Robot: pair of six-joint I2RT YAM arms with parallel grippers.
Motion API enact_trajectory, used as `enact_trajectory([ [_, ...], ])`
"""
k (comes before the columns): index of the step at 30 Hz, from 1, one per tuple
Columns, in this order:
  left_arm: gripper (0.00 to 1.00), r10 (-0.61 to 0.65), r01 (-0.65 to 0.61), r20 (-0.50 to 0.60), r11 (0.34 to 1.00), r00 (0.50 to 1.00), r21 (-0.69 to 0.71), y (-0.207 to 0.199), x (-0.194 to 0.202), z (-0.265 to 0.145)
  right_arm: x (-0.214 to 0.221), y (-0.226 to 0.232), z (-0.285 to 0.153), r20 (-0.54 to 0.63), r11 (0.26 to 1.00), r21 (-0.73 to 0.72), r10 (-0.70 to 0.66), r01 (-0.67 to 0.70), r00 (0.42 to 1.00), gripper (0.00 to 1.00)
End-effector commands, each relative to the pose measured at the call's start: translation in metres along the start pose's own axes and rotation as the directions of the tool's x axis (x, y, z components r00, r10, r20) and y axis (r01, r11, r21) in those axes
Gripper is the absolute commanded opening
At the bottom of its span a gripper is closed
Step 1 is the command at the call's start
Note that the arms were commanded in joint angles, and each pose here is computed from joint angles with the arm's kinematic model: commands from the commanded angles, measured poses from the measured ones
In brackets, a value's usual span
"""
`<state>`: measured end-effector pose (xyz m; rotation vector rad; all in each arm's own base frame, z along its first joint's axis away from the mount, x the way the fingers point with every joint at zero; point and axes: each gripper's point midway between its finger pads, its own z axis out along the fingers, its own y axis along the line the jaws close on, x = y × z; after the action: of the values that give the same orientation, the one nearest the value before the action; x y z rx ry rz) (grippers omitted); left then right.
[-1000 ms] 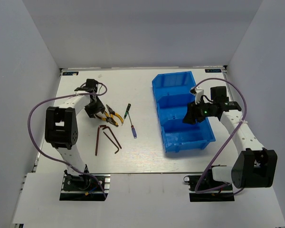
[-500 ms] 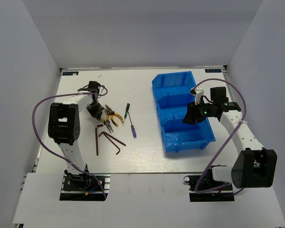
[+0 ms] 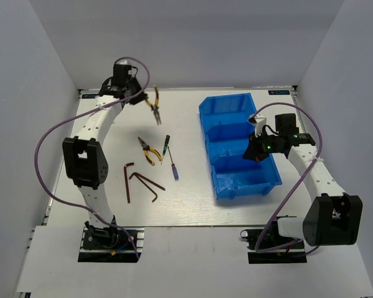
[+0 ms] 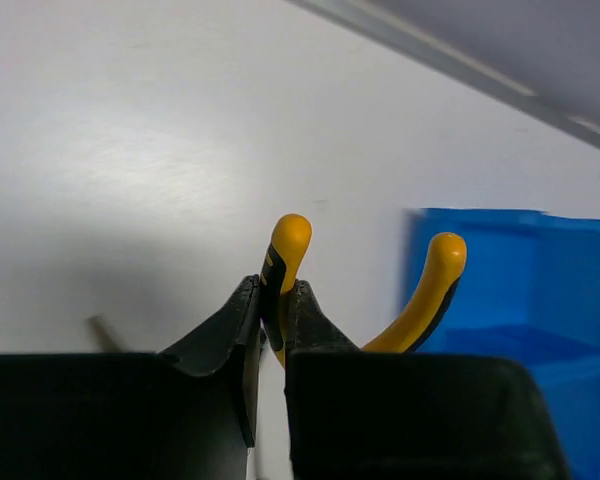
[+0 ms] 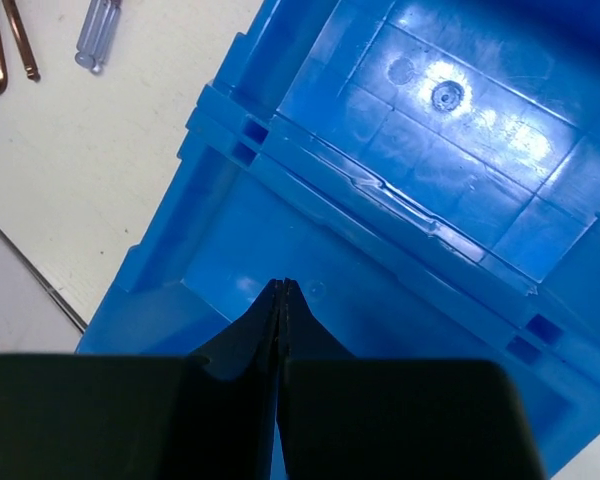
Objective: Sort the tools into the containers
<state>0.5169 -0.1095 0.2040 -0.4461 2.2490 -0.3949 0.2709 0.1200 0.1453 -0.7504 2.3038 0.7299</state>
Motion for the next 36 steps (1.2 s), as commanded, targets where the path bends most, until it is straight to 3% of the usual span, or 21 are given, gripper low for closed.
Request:
enact_trajectory([
  [1,0.0,0.001,0.0,-0.004,0.944,1.0,0.329,-0.107,0.006,0.009,-0.015,-0.007,-0.007,0.037,0.998,0.052,-0.024,0.022,0.999,0.0],
  [5,0.0,-0.057,-0.005,0.105,0.861,0.993,0.508,-0.2,0.006,0.016,-0.017,-0.009,-0.011,0.055,0.996,0.082,-0.048,0.043,0.997,0.0],
  [7,0.0,-0.103,0.005,0.156,0.851,0.982,0.526,-0.225,-0.004,0.018,-0.016,-0.01,-0.012,0.056,0.995,0.094,-0.047,0.042,0.997,0.0],
  [8,0.0,-0.103,0.01,0.146,0.848,0.984,0.531,-0.238,0.013,0.033,-0.017,-0.009,-0.013,0.06,0.995,0.094,-0.051,0.046,0.997,0.0],
  [15,0.0,-0.237,0.094,0.216,0.85,0.947,0.518,-0.27,0.025,0.053,-0.007,-0.007,-0.017,0.06,0.993,0.11,-0.051,0.044,0.997,0.0],
  [21,0.0,-0.225,0.084,0.199,0.836,0.954,0.543,-0.284,0.042,0.064,0.009,-0.004,-0.013,0.044,0.994,0.107,-0.042,0.037,0.998,0.0],
  [22,0.0,-0.202,0.072,0.186,0.839,0.962,0.54,-0.284,0.048,0.068,0.008,-0.005,-0.012,0.045,0.993,0.107,-0.045,0.04,0.998,0.05],
  [25,0.34,-0.141,0.061,0.116,0.852,0.983,0.52,-0.282,0.075,0.079,0.005,-0.007,-0.011,0.044,0.993,0.104,-0.061,0.057,0.997,0.46],
  [26,0.53,-0.116,0.051,0.098,0.862,0.988,0.505,-0.276,0.085,0.085,-0.003,-0.007,-0.013,0.058,0.992,0.1,-0.084,0.078,0.995,0.66],
  [30,0.68,-0.078,0.021,0.101,0.88,0.992,0.475,-0.263,0.092,0.08,-0.022,-0.002,-0.005,0.065,0.991,0.01,-0.132,0.132,0.989,0.7],
  [33,0.7,-0.03,-0.039,0.137,0.879,0.99,0.475,-0.265,0.079,0.059,-0.052,-0.003,0.002,0.101,0.986,-0.038,-0.159,0.163,0.982,0.69],
  [36,0.66,0.035,-0.119,0.198,0.895,0.98,0.43,-0.253,0.055,0.029,-0.082,0.006,0.009,0.129,0.97,-0.08,-0.217,0.228,0.968,0.58],
])
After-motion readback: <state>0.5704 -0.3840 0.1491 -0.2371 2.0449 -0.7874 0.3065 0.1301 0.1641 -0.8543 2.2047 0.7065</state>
